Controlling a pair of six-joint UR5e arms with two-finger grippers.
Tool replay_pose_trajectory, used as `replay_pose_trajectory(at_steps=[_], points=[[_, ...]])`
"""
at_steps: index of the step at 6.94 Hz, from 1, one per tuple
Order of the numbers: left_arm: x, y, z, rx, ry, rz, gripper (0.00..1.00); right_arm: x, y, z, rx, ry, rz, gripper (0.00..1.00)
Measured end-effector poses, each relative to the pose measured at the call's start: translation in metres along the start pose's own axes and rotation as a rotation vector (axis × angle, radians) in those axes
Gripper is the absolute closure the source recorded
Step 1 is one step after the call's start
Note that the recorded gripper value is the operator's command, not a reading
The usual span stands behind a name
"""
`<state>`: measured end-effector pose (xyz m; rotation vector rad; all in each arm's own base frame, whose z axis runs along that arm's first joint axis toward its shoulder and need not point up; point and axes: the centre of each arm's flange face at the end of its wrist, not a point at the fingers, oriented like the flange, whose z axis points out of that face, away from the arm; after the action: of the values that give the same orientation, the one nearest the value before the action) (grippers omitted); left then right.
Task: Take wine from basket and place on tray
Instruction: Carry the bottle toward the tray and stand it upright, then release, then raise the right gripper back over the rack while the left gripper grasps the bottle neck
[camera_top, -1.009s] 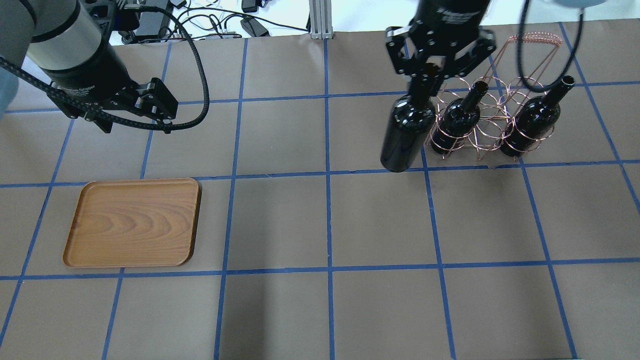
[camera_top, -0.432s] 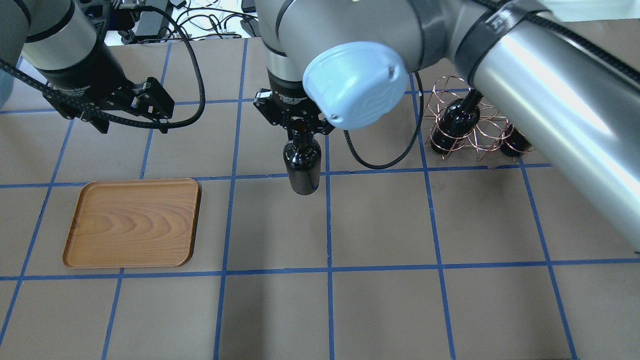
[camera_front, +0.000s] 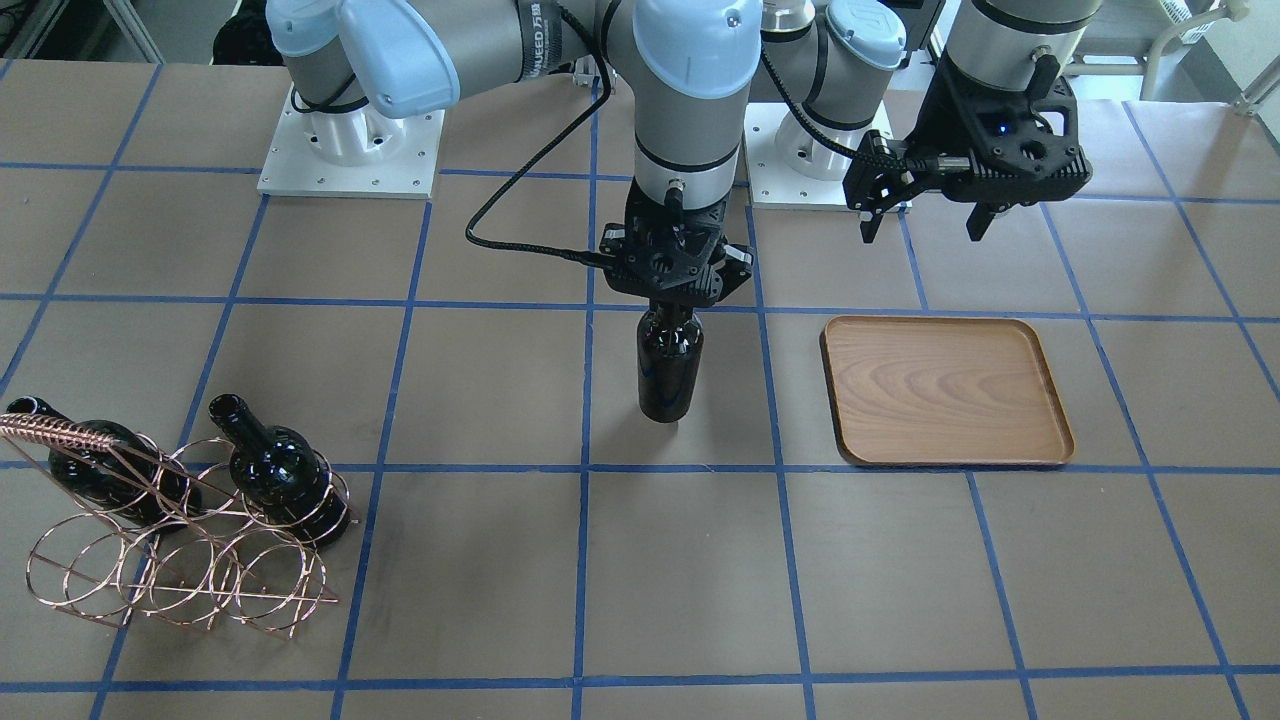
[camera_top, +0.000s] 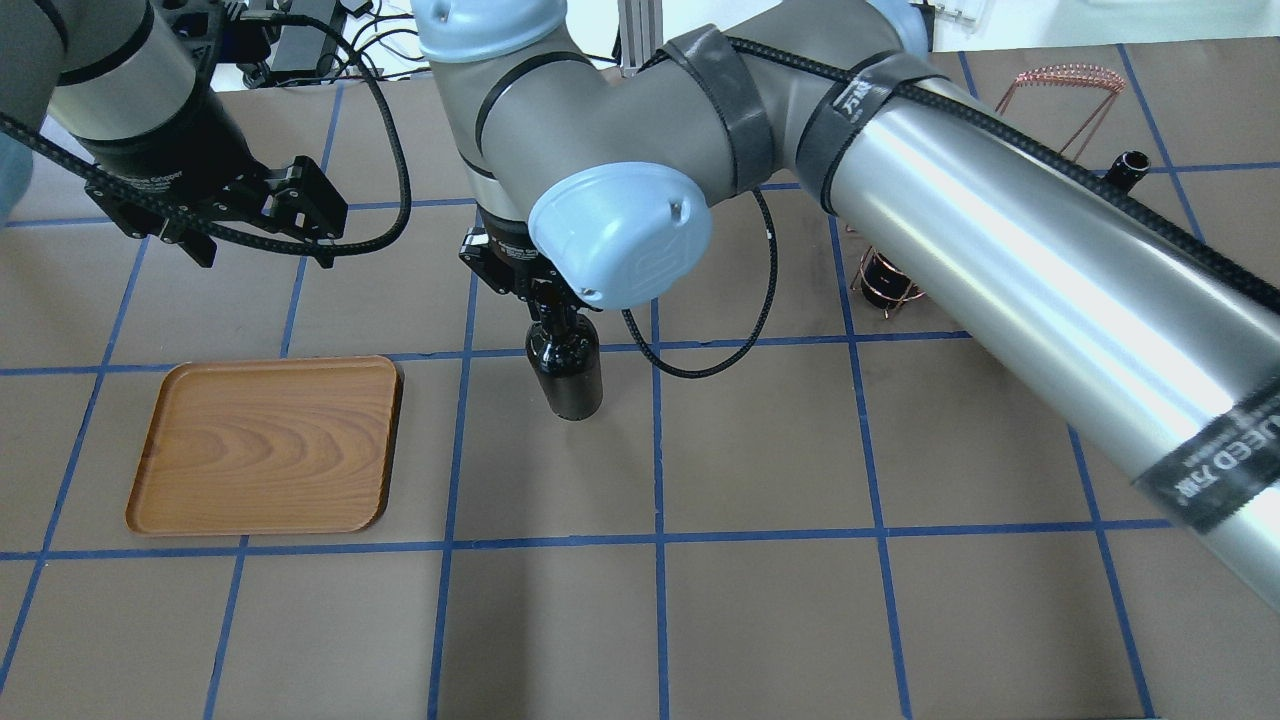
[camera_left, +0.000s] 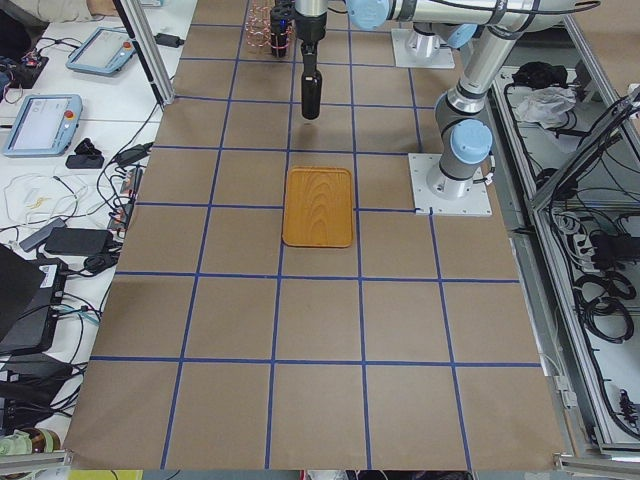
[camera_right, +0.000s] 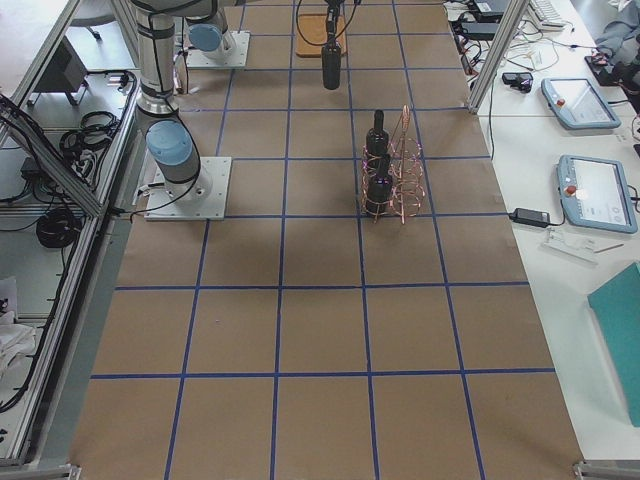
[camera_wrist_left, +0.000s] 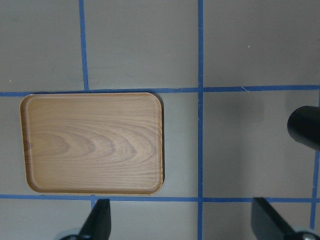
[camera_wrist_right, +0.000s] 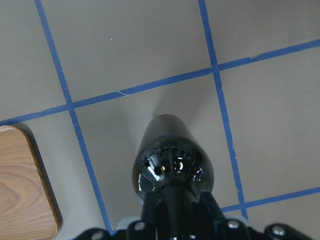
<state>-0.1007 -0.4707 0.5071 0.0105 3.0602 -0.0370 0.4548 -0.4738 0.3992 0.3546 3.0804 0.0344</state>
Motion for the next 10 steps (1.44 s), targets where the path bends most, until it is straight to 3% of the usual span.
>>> replay_pose_trajectory(at_steps=[1, 2, 4, 6, 7, 8, 10], points=[[-0.001, 0.000, 0.000, 0.000, -0.001, -0.001, 0.00, -0.007, 0.003, 0.009, -0.005, -0.001, -0.004, 0.06], [-0.001, 0.000, 0.000, 0.000, -0.002, -0.002, 0.00, -0.011, 0.004, 0.013, -0.005, -0.005, -0.006, 0.00], [-0.001, 0.000, 0.000, -0.002, -0.003, -0.001, 0.00, -0.015, 0.002, 0.014, -0.024, -0.045, -0.015, 0.00], [-0.001, 0.000, -0.001, 0.003, -0.004, -0.002, 0.00, 0.024, -0.039, -0.021, -0.001, -0.096, -0.094, 0.00], [-0.001, -0.002, 0.001, 0.004, -0.001, -0.002, 0.00, 0.075, -0.071, -0.050, 0.009, -0.093, -0.165, 0.00], [0.000, -0.004, 0.002, 0.010, 0.005, -0.006, 0.00, 0.138, -0.098, -0.081, 0.018, -0.067, -0.234, 0.00], [0.012, -0.010, 0.003, 0.036, 0.041, -0.011, 0.00, 0.248, -0.131, -0.123, 0.046, 0.031, -0.284, 0.00]])
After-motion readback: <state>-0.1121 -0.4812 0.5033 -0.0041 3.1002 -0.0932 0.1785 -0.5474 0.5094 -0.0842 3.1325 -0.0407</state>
